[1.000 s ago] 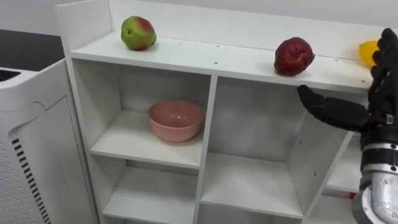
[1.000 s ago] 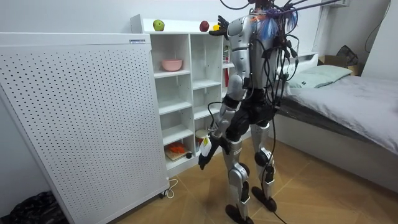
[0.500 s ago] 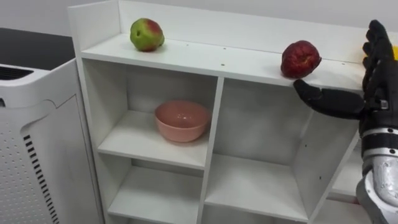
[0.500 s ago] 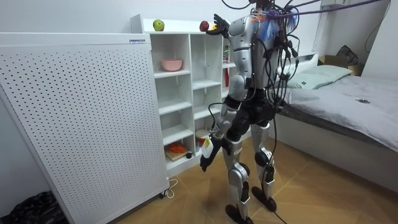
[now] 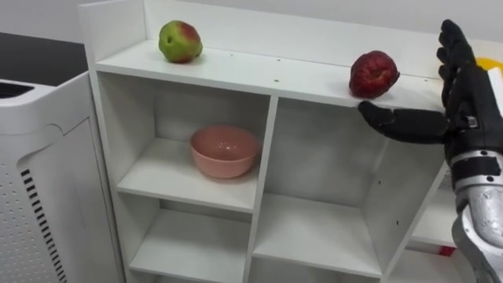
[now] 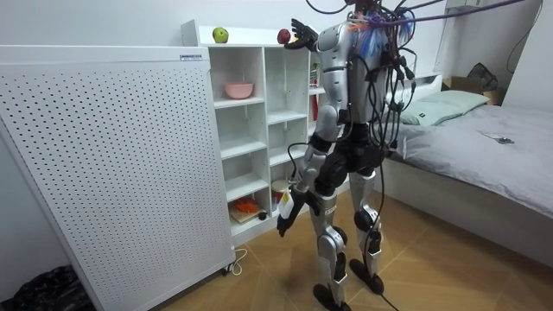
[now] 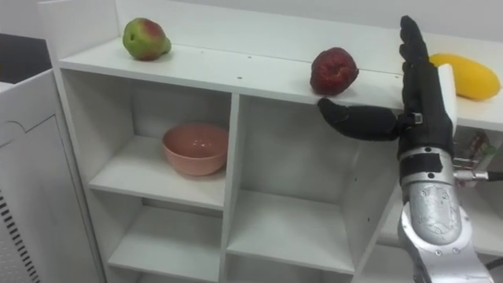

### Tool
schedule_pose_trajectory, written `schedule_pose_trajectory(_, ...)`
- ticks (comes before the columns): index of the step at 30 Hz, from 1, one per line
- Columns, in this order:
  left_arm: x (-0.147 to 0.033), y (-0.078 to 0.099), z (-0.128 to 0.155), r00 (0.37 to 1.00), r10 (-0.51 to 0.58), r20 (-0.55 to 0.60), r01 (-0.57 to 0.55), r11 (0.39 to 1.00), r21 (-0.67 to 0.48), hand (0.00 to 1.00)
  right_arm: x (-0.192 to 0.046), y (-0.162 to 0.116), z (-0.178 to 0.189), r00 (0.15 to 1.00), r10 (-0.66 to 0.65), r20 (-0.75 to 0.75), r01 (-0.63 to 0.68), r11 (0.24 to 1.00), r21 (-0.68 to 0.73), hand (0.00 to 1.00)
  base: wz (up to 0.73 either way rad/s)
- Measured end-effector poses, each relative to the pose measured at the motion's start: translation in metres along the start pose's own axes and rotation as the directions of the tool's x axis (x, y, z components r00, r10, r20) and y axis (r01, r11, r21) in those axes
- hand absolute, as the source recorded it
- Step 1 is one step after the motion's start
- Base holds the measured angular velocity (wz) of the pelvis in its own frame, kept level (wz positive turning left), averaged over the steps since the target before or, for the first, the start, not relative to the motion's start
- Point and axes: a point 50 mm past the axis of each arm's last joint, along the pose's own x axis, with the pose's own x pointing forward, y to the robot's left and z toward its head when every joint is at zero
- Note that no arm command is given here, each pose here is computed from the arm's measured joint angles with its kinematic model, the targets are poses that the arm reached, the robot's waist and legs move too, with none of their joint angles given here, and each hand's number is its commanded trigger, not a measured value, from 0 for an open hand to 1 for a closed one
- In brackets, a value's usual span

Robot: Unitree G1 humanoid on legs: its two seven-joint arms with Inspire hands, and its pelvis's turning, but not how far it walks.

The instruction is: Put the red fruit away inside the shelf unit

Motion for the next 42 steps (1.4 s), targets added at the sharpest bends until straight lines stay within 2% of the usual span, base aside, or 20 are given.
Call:
schedule_pose_trajectory(12,0.0,0.004,-0.001,1.0,0.012,-0.004,-0.011,1.0,0.019,0.0,0.003,0.001,0.003,0.999,0.035,0.009,-0.035,0.999,0.015,0.0,0.03)
schedule_pose_trajectory(13,0.0,0.004,-0.001,1.0,0.013,-0.006,-0.012,1.0,0.019,0.0,0.005,0.001,0.005,0.999,0.043,0.009,-0.043,0.999,0.02,0.3,0.0)
schedule_pose_trajectory(14,0.0,0.005,-0.001,1.0,0.013,-0.009,-0.013,1.0,0.018,0.0,0.007,0.002,0.007,0.999,0.052,0.007,-0.052,0.998,0.022,0.71,0.0)
schedule_pose_trajectory(15,0.0,0.005,-0.001,1.0,0.014,-0.009,-0.014,1.0,0.018,0.0,0.007,0.002,0.007,0.998,0.055,0.007,-0.055,0.998,0.022,1.0,0.0)
schedule_pose_trajectory(23,-0.001,0.005,-0.003,1.0,0.015,-0.014,-0.015,1.0,0.015,0.0,0.008,0.007,0.008,0.99,0.141,0.001,-0.141,0.99,0.015,1.0,0.01)
schedule_pose_trajectory(31,-0.001,0.004,-0.003,1.0,-0.002,-0.014,0.002,1.0,0.015,0.0,0.014,0.0,0.007,0.991,0.131,-0.013,-0.131,0.991,-0.003,1.0,0.04)
schedule_pose_trajectory(42,0.0,0.007,0.002,1.0,0.007,-0.003,-0.007,1.0,0.017,0.0,0.014,-0.002,0.013,0.991,0.135,0.009,-0.136,0.99,0.043,1.0,-0.03)
